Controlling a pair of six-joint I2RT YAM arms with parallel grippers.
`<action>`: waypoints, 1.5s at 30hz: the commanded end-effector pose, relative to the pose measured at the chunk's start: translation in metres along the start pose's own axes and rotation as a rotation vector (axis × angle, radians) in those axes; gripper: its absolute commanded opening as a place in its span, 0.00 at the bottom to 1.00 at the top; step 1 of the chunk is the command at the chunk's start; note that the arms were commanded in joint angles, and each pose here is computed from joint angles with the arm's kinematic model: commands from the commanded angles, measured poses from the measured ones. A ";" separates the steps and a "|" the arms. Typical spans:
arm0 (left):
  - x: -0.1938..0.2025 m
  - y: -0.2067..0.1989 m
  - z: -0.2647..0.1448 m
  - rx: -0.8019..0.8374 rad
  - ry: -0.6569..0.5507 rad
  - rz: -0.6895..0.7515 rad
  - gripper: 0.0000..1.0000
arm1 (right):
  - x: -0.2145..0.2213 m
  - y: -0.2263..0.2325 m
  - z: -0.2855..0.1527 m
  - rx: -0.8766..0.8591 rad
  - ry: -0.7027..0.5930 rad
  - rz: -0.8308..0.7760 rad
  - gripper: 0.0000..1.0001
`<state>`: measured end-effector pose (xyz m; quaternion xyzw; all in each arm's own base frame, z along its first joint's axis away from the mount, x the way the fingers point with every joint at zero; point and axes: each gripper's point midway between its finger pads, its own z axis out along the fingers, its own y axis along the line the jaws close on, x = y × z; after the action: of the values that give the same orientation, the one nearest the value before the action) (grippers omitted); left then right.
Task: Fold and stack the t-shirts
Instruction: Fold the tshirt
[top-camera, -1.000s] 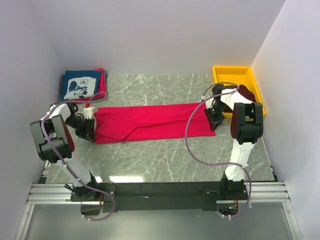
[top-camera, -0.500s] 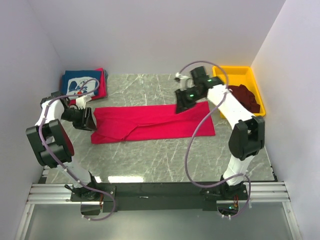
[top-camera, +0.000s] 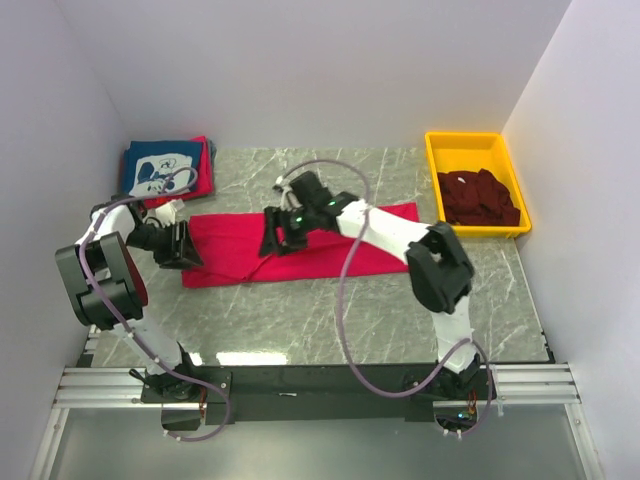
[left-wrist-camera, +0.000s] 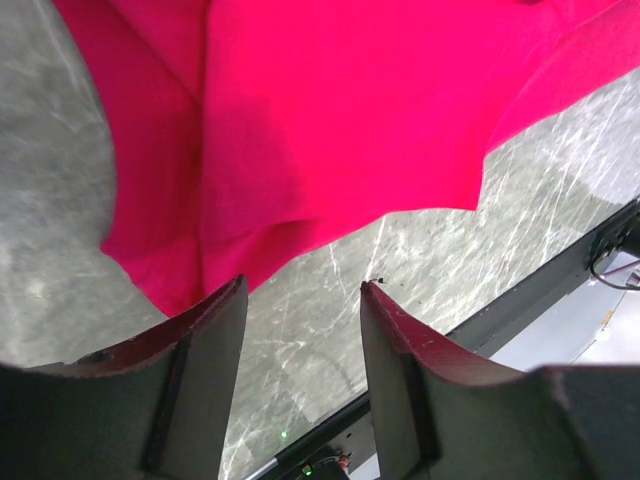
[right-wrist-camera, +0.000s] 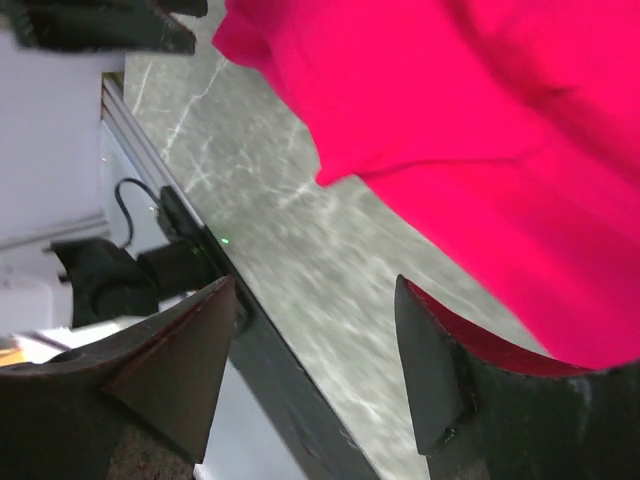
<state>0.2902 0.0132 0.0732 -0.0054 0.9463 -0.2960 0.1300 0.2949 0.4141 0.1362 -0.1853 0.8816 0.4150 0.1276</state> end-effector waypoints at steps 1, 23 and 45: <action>-0.001 -0.009 -0.005 -0.015 -0.035 0.034 0.55 | -0.008 0.031 0.031 -0.044 -0.035 0.117 0.72; -0.008 -0.002 -0.013 -0.108 -0.067 0.093 0.54 | 0.024 0.018 0.098 -0.011 0.050 0.227 0.59; -0.010 0.003 -0.013 -0.118 -0.043 0.080 0.53 | 0.017 0.017 0.101 -0.094 0.068 0.340 0.34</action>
<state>0.2869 0.0220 0.0718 0.0082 0.9607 -0.2363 0.1451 0.2725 0.4917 0.0566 -0.0555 0.8996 0.4331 0.0102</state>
